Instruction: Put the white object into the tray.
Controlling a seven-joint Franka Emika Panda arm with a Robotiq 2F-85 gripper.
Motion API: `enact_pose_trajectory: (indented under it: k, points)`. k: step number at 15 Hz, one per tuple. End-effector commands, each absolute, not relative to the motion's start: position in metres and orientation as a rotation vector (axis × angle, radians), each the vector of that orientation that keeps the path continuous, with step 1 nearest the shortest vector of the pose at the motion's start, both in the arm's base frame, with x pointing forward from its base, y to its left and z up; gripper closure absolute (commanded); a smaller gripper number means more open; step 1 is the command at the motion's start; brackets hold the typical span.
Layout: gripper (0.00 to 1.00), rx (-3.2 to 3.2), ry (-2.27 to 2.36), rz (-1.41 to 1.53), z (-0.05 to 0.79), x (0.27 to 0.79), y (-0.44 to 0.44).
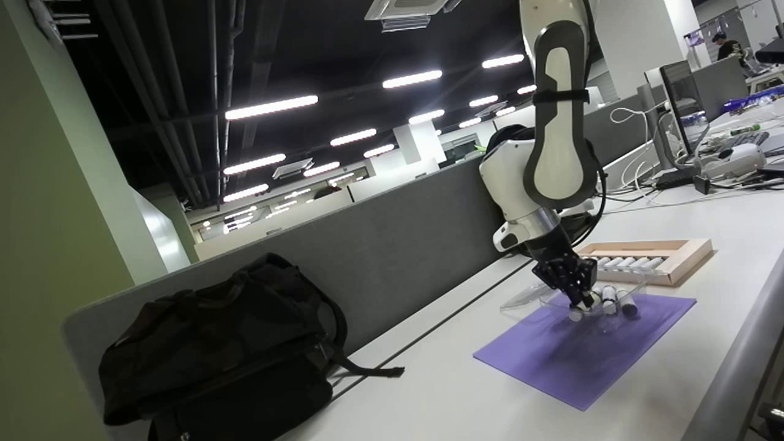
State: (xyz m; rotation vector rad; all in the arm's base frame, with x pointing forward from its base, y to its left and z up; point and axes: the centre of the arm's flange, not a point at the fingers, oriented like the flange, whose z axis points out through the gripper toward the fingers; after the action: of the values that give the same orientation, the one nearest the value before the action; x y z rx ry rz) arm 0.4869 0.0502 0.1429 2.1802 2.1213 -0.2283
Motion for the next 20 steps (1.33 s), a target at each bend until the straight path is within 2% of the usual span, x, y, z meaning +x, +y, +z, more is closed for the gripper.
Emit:
enact_pose_trajectory:
  k: [1, 8, 14, 20]
  points:
    - [0.94, 2.268, 2.074, -0.242, 0.200, 0.485, 0.053]
    - [0.94, 2.306, 1.854, -0.246, 0.257, 0.468, -0.002]
    - [0.94, 2.285, 1.764, -0.325, 0.240, 0.428, -0.102]
    - [0.94, 2.196, 1.770, -0.217, 0.233, 0.409, -0.183]
